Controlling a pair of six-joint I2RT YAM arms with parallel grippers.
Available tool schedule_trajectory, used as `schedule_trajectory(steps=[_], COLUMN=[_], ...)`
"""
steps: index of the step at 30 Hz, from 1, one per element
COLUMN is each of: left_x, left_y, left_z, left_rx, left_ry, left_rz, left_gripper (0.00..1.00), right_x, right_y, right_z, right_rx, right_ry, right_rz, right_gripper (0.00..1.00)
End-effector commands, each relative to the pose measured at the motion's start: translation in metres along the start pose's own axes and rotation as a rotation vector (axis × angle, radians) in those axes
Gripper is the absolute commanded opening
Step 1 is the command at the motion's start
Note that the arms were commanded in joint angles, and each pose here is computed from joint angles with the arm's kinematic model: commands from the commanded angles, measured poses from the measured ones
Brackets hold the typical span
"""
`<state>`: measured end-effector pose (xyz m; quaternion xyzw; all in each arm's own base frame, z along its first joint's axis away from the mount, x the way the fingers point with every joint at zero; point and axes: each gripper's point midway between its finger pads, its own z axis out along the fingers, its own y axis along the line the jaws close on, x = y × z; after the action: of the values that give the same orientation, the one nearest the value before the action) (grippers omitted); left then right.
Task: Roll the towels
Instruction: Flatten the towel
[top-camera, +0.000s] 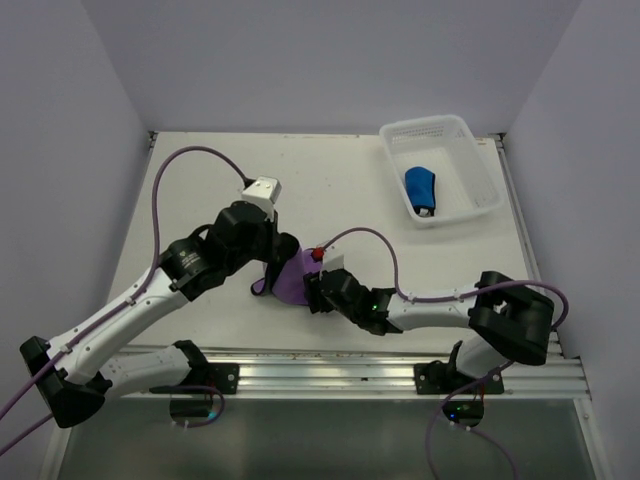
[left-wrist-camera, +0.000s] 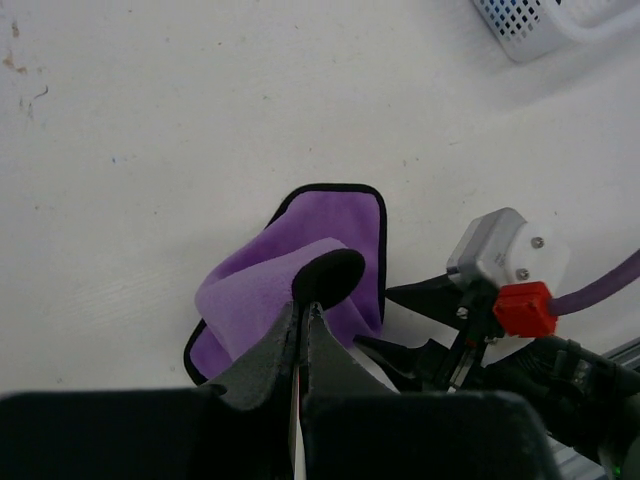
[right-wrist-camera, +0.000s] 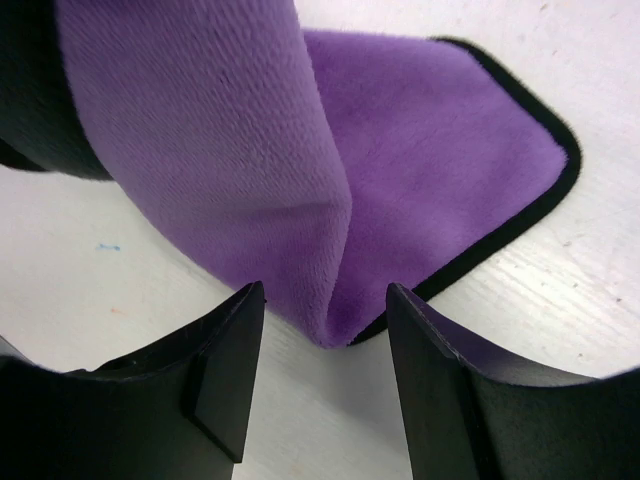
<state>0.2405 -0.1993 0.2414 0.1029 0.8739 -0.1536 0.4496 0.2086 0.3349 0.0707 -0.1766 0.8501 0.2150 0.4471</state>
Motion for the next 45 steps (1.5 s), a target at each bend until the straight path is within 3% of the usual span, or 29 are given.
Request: schedule_trajectory(steps=[1,7,9,10,13,17,23,29,32,36,39,43,44,45], left_x=[-0.023,-0.028,-0.031,-0.032,-0.034,-0.034,-0.045,-0.055,-0.034,-0.002,0.022,0.037,0.038,0.039], left_y=[-0.008,-0.005,-0.005,-0.002,0.003,0.012,0.015,0.008,0.010,0.002,0.001,-0.002,-0.003,-0.002], left_z=[-0.002,-0.008,-0.010,-0.012,-0.018,-0.027,-0.057,-0.071,-0.049,-0.007,0.025,0.058,0.064,0.076], left_rx=[0.030,0.021,0.019,0.009,-0.008,-0.024,0.018,0.055,0.023,0.021,0.006,-0.001,0.003,-0.001], left_ry=[-0.081,-0.096,-0.104,-0.110,-0.124,-0.140,-0.219,-0.228,-0.153,-0.049,0.004,0.044,0.049,0.060], left_rz=[-0.007,0.001,0.003,0.004,0.010,0.023,-0.012,-0.029,-0.017,0.010,0.034,0.049,0.054,0.049], left_gripper=[0.00,0.00,0.00,0.00,0.00,0.00,0.00,0.00,0.00,0.00,0.00,0.00,0.00,0.00], right_x=[-0.010,0.012,0.012,0.010,0.004,-0.028,-0.057,-0.089,-0.086,-0.073,-0.038,-0.026,-0.020,-0.023], right_y=[0.019,0.023,0.025,0.025,0.028,0.040,0.062,0.061,0.043,-0.015,-0.049,-0.080,-0.084,-0.095], right_z=[0.012,0.032,0.033,0.031,0.021,-0.016,-0.072,-0.118,-0.120,-0.095,-0.078,-0.066,-0.062,-0.058], right_rx=[-0.056,-0.050,-0.054,-0.060,-0.090,-0.184,-0.338,-0.378,-0.347,-0.208,-0.165,-0.092,-0.088,-0.067], right_ry=[-0.021,0.038,0.036,0.031,0.020,-0.027,0.010,0.006,0.023,0.044,0.103,0.121,0.148,0.144], right_rz=[0.003,-0.004,0.002,0.010,0.015,0.042,0.100,0.285,0.376,0.519,0.616,0.634,0.645,0.656], right_gripper=[0.56,0.54,0.38,0.20,0.00,0.00,0.00,0.00,0.00,0.00,0.00,0.00,0.02,0.14])
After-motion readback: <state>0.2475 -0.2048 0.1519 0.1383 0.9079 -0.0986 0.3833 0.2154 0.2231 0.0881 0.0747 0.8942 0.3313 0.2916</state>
